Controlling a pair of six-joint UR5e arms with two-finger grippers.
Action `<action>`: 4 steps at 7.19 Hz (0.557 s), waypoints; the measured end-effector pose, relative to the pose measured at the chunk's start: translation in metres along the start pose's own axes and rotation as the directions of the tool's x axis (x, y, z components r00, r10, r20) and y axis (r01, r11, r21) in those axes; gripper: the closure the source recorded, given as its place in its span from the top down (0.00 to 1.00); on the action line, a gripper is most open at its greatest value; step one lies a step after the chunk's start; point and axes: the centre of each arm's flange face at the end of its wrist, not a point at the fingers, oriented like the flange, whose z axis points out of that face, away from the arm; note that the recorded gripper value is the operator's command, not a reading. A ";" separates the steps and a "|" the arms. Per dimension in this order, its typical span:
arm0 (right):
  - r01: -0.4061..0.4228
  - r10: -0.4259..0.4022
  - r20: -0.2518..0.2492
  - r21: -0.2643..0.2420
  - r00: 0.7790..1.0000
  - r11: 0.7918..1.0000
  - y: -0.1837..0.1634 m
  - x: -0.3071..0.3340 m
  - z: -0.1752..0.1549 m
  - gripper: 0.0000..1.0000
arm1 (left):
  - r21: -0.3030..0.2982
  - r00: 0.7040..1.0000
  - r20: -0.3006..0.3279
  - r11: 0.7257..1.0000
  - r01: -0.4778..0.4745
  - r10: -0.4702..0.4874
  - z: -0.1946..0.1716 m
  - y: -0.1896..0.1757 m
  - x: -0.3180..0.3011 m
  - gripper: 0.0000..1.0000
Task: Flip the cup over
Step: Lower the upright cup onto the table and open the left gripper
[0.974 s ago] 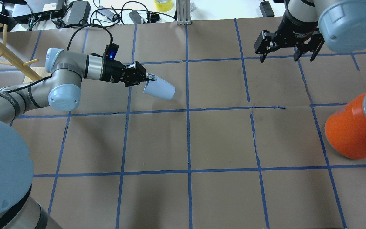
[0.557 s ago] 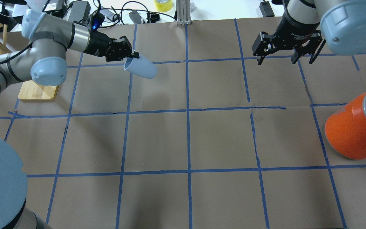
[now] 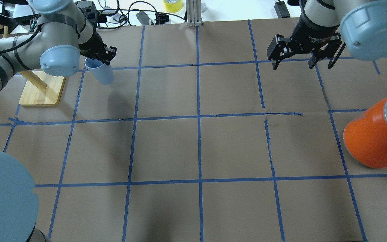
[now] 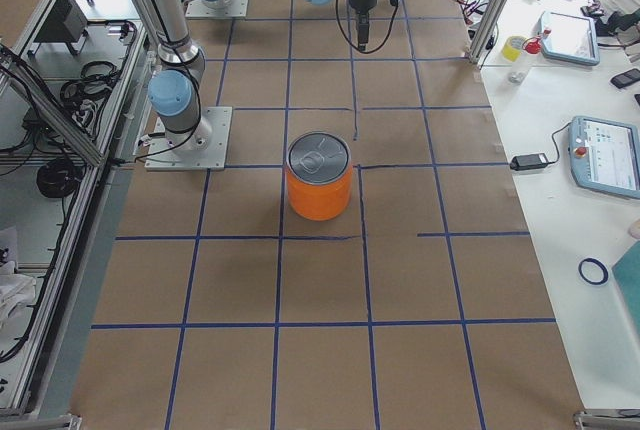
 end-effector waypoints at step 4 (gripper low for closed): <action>0.005 -0.005 -0.002 -0.013 1.000 1.000 0.002 0.000 0.006 1.00 | 0.032 0.999 0.041 0.999 -0.026 0.025 0.022 0.013 0.003 0.00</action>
